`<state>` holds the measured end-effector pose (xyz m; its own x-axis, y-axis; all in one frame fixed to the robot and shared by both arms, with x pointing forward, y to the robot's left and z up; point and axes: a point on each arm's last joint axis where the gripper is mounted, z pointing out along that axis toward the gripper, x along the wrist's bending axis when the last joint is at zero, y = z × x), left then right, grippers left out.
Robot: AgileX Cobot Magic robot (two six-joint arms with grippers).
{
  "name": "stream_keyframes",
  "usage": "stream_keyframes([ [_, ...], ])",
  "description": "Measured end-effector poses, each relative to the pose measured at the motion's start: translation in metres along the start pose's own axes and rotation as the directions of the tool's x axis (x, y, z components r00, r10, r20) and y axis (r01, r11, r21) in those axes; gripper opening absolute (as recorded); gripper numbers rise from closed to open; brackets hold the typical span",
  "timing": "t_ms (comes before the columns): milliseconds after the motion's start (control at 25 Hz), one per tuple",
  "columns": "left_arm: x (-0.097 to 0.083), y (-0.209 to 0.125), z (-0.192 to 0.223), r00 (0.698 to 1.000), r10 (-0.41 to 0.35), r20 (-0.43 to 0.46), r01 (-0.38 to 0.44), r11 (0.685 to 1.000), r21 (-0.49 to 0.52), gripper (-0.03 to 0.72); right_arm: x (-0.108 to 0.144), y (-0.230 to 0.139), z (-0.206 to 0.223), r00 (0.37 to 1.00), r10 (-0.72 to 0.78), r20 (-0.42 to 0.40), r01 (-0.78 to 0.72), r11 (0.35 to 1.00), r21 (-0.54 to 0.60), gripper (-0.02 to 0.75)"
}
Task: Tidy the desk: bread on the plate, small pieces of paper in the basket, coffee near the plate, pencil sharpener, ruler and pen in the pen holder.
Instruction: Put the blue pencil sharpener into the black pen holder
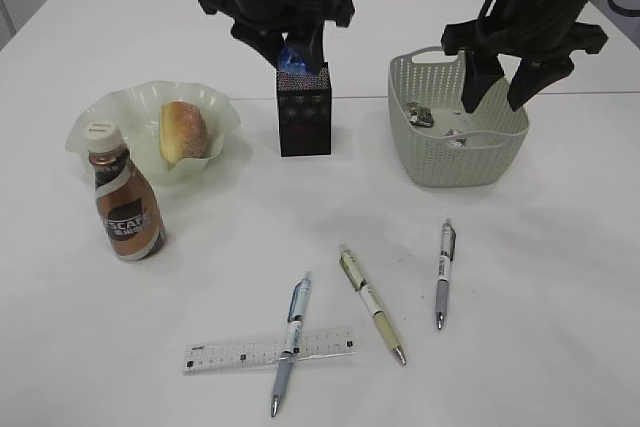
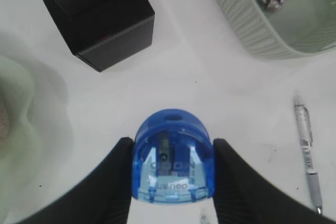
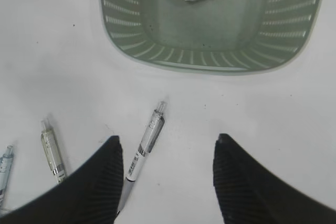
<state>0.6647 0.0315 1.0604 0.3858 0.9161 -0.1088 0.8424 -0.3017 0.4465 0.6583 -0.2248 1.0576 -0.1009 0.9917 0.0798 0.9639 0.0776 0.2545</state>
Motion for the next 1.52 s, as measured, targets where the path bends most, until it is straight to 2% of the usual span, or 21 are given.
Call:
stream_keyframes([
  [440,-0.005,0.004,-0.106,0.999,0.007,0.054,0.002,0.984,-0.177,0.321,-0.001,0.000,0.000,1.000,-0.008,0.007,0.008,1.000,0.000,0.404],
  [480,-0.005,0.004,-0.106,0.999,0.007,0.054,0.002,0.984,-0.177,0.321,-0.001,0.000,0.000,1.000,-0.008,0.008,0.008,1.000,0.000,0.404],
  [680,-0.006,0.000,-0.153,0.997,0.016,0.072,0.003,0.965,-0.261,0.321,-0.001,0.000,0.000,1.000,-0.008,0.008,0.008,1.000,0.000,0.404],
  [840,-0.004,0.000,-0.159,0.999,0.019,0.050,-0.004,0.961,-0.276,0.321,-0.001,0.000,0.000,1.000,-0.008,0.009,0.008,1.000,0.000,0.404],
  [1080,0.003,0.002,-0.159,0.999,0.032,-0.029,-0.039,0.955,-0.294,0.321,-0.001,0.000,0.000,1.000,-0.013,0.010,0.013,1.000,0.000,0.405],
  [1320,0.004,0.011,-0.163,0.997,0.047,-0.059,-0.067,0.915,-0.397,0.321,-0.001,0.000,0.000,1.000,-0.017,0.010,0.017,1.000,0.000,0.405],
  [1520,0.005,0.023,-0.169,0.995,0.059,-0.079,-0.092,0.850,-0.519,0.321,-0.001,0.000,0.000,1.000,-0.021,0.015,0.021,1.000,-0.001,0.405],
])
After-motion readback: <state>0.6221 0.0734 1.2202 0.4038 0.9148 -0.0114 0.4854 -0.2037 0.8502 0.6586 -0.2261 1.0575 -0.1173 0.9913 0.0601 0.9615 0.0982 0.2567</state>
